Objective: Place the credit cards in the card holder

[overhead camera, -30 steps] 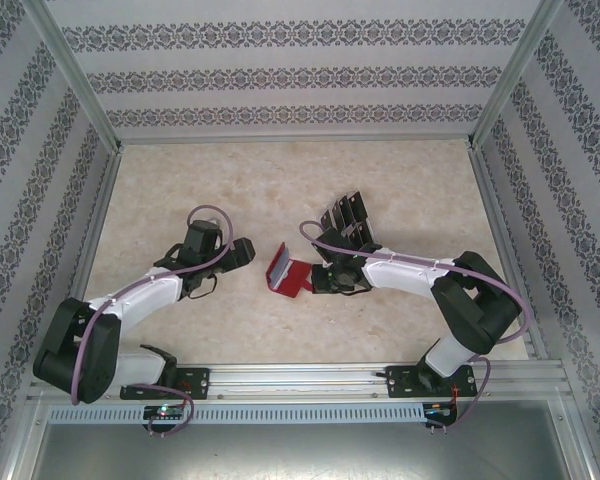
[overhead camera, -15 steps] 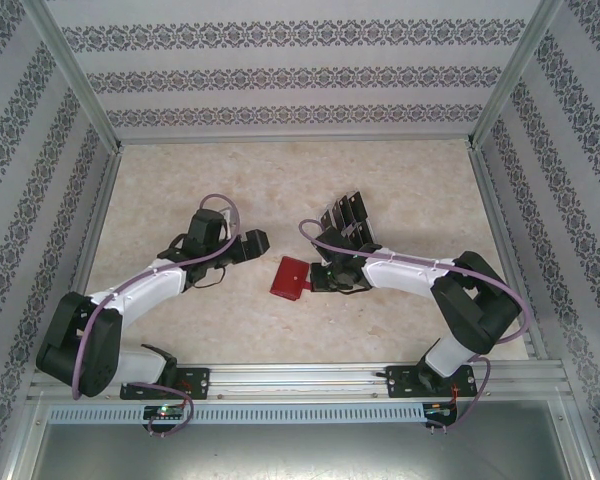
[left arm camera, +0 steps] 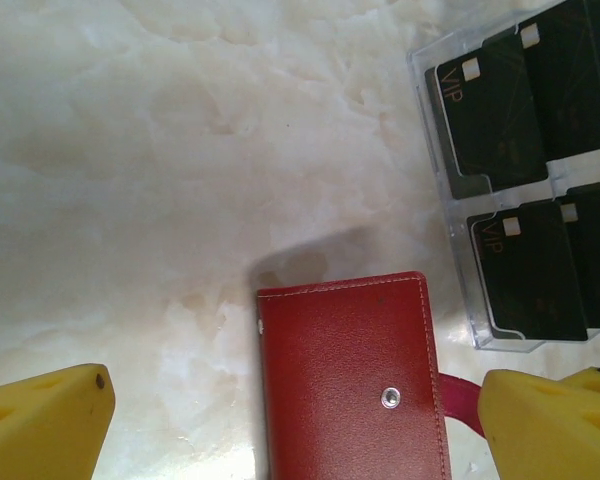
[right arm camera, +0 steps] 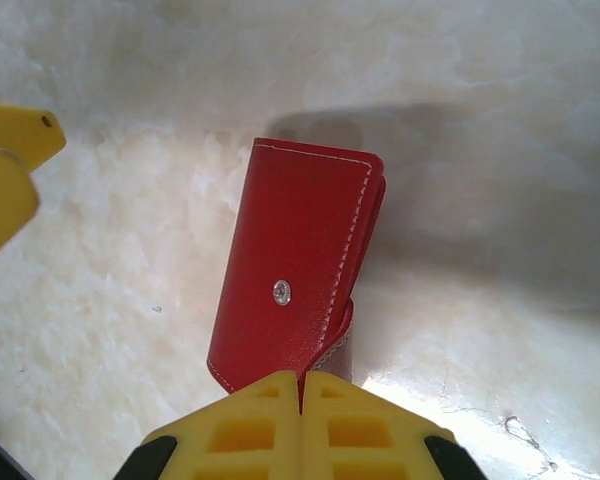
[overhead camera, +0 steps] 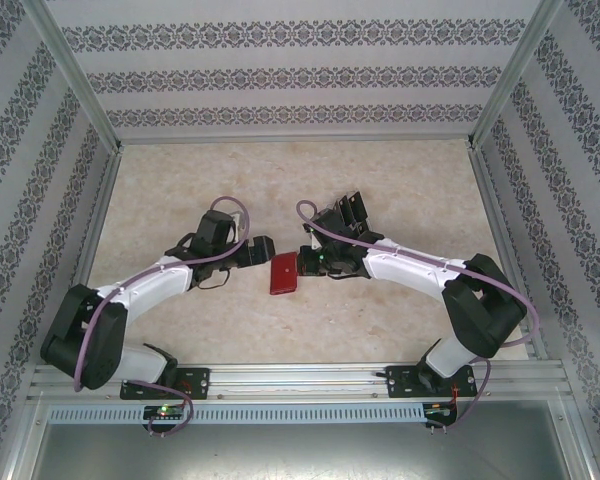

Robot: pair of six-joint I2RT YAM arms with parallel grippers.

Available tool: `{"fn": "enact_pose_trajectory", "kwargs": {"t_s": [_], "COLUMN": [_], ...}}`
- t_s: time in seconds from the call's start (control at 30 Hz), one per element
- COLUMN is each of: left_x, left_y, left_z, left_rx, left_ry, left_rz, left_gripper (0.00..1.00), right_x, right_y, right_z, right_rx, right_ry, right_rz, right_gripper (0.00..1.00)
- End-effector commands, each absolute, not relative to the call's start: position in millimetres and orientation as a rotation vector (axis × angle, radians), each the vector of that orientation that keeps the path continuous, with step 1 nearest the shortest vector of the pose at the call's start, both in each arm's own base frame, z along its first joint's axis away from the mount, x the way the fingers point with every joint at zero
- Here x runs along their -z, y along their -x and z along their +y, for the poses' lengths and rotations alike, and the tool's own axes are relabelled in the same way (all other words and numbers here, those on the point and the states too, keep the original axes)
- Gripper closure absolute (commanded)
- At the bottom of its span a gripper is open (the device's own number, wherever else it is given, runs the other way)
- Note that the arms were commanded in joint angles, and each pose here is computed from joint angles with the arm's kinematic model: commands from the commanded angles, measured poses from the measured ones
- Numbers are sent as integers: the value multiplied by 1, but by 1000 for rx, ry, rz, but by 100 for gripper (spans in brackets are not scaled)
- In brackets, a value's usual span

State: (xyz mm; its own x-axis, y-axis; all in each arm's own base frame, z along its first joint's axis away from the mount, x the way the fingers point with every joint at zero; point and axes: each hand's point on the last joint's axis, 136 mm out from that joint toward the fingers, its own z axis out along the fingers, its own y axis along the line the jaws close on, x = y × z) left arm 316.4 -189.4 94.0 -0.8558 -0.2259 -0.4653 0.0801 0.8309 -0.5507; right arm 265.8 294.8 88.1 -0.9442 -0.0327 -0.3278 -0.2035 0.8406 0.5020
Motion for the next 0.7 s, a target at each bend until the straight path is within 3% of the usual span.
{"fn": "enact_pose_trajectory", "kwargs": {"t_s": [0.0,0.43,0.67], "left_x": [-95,-96,-84], "left_y": [-318,-327,-325], "left_z": [-198,-220,-217], "left_rx": [755,800,783], "left_ry": [42,25,39], "left_rz": [2498,2485,2505], "left_gripper": [5,4,6], "right_x": [-97,-135,-118], "right_y": [-266,-266,-268], "right_z": [299,305,299], "right_rx": [-835,-933,-879], "right_ry": [172,169,154], "right_rz": [2697,2606,2644], "right_gripper": [100,100,100]}}
